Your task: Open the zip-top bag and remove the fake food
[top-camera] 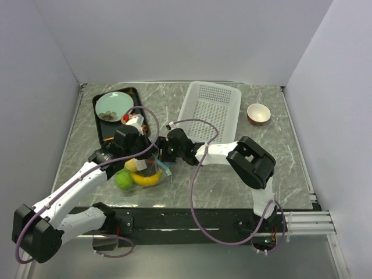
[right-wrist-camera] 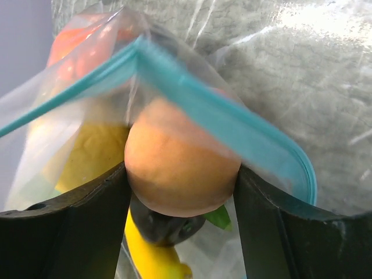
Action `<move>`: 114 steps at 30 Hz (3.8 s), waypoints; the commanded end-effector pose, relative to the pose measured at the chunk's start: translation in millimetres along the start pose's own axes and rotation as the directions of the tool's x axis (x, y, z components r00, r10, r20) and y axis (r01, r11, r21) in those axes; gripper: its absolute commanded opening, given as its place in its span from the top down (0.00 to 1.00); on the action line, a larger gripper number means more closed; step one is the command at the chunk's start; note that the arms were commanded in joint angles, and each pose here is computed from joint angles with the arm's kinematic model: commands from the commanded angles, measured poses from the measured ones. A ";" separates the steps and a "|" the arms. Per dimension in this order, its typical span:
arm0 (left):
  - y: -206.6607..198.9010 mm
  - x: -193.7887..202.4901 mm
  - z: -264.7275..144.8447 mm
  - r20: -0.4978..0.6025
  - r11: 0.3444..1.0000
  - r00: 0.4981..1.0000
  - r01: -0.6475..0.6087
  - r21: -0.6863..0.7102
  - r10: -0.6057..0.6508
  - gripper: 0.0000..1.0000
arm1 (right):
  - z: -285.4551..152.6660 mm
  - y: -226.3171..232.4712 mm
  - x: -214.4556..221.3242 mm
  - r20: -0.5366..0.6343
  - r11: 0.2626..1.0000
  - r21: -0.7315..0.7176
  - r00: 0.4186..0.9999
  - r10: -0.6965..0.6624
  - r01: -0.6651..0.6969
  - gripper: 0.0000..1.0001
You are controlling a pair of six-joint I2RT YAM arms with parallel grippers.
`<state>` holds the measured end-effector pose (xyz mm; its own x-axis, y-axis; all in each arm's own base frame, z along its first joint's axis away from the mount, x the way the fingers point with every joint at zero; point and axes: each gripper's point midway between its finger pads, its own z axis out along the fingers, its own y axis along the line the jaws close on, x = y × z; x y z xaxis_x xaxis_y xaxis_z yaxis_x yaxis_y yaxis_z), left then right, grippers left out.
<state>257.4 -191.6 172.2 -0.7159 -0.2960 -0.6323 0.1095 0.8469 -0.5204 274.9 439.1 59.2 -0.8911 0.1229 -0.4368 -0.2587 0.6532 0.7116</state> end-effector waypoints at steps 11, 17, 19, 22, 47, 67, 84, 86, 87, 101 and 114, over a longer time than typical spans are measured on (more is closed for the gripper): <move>23.0 -12.2 0.7 0.104 0.993 0.994 0.042 -0.110 -0.031 0.99 | -45.2 30.0 -18.7 0.082 0.993 -0.057 0.991 -0.103 0.108 0.55; 20.7 -12.4 -2.3 0.102 0.995 0.995 0.024 -0.097 -0.014 0.99 | -56.3 29.7 -22.0 0.108 0.991 -0.045 0.987 -0.121 0.127 0.56; 19.1 -12.0 -2.0 0.098 0.996 0.995 0.016 -0.086 -0.008 0.99 | -60.1 28.6 -26.4 0.123 0.990 -0.027 0.983 -0.133 0.138 0.55; 16.1 -11.2 -2.5 0.097 0.998 0.995 0.004 -0.066 0.002 0.99 | -68.3 32.5 -33.6 0.154 0.989 -0.025 0.978 -0.140 0.145 0.56; 6.9 -23.0 -5.0 0.117 0.999 0.993 -0.004 -0.050 0.010 0.99 | -184.3 -61.5 -172.3 0.440 0.941 0.337 0.883 -0.163 0.006 0.58; -16.0 -27.2 -4.3 0.106 0.999 0.994 0.007 0.049 -0.013 0.93 | -190.8 -70.4 -174.5 0.365 0.922 0.383 0.909 -0.203 0.052 0.07; -16.8 -19.1 -24.2 0.115 0.995 0.992 0.035 0.094 -0.046 0.94 | -60.9 50.6 -35.2 -0.016 0.973 -0.199 0.992 -0.122 0.117 0.54; -21.2 -20.2 -24.2 0.114 0.993 0.993 0.026 0.114 -0.039 0.97 | -57.4 58.2 -30.5 -0.030 0.966 -0.240 0.994 -0.110 0.099 0.54; -27.3 -18.6 -24.6 0.100 0.990 0.994 0.020 0.143 -0.035 0.98 | -54.3 57.7 -26.2 -0.041 0.965 -0.246 0.993 -0.107 0.094 0.53; -67.1 -19.8 -24.7 0.094 0.967 0.995 -0.043 0.252 0.019 0.99 | -32.9 68.8 4.1 -0.093 0.937 -0.350 0.995 -0.028 -0.006 0.30; -55.6 -24.9 -30.5 0.155 0.976 0.987 0.007 0.217 -0.041 0.96 | -36.5 36.2 29.1 -0.089 0.950 -0.311 0.996 -0.014 -0.014 0.35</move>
<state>245.2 -203.3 189.5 -0.6730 -0.3194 -0.6671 0.1665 0.8133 -0.5574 231.5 431.7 76.2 -0.9270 0.0177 -0.3746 -0.3242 0.4643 0.8242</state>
